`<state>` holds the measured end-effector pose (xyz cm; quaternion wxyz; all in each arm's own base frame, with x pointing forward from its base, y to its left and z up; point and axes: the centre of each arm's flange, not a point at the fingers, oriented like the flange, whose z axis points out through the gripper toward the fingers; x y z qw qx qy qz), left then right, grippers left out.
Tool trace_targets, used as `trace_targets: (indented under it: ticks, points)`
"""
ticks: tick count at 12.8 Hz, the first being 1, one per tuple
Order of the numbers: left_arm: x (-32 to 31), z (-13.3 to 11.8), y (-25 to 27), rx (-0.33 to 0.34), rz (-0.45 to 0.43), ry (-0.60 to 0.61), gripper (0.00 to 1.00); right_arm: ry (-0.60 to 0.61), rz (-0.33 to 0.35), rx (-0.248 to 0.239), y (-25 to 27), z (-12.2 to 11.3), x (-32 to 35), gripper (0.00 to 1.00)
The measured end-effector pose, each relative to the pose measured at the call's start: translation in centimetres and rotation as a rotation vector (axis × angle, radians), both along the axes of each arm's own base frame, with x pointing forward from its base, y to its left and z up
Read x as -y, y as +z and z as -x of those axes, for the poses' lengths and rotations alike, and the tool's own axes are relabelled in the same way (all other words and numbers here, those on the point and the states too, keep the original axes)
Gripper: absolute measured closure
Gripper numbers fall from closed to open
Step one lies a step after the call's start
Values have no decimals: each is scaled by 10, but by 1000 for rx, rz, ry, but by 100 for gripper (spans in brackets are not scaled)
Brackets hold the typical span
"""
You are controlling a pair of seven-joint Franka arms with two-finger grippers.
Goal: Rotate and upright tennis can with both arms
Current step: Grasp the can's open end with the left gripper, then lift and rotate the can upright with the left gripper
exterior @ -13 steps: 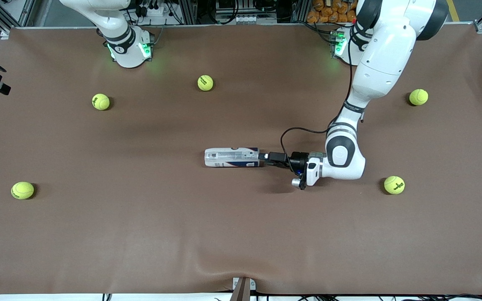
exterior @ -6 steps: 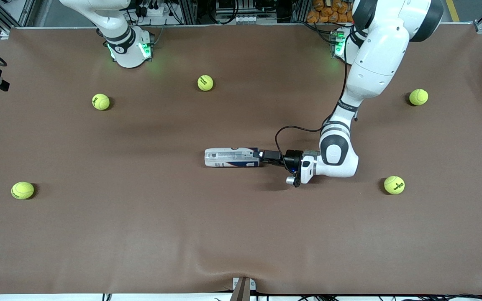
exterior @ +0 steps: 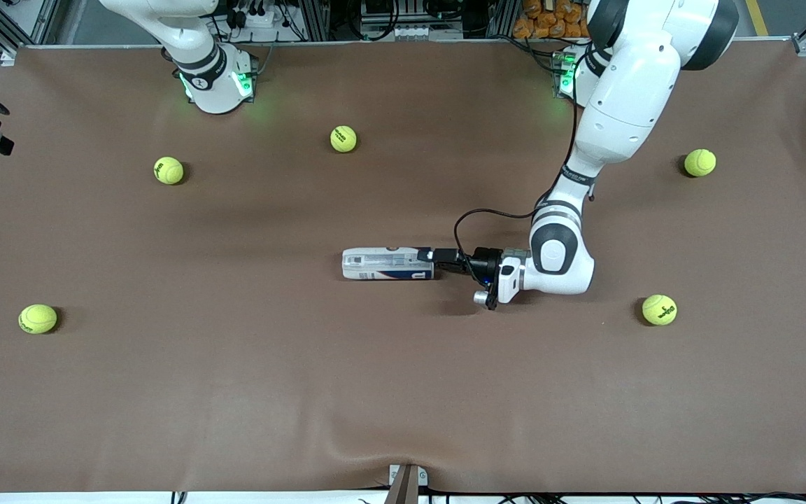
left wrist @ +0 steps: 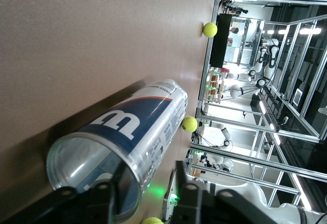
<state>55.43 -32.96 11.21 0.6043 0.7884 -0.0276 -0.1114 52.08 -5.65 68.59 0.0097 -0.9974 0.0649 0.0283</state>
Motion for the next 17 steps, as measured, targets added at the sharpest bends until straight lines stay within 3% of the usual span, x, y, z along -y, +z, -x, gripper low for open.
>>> trace_targets:
  ticks: [3,6,8,11,17]
  points:
    - [0,0,0,7,8,1,95,-15,2,14,7,1,0,0]
    - [5,-3,8,3,36,-6,95,-8,2,17,8,1,-3,0]
    - [12,-9,26,-39,55,-5,95,6,2,17,8,0,-11,0]
    - [27,-26,95,-119,46,2,95,11,2,17,8,0,-13,0]
    - [35,-44,215,-163,-291,-89,95,11,2,16,7,0,-14,0]
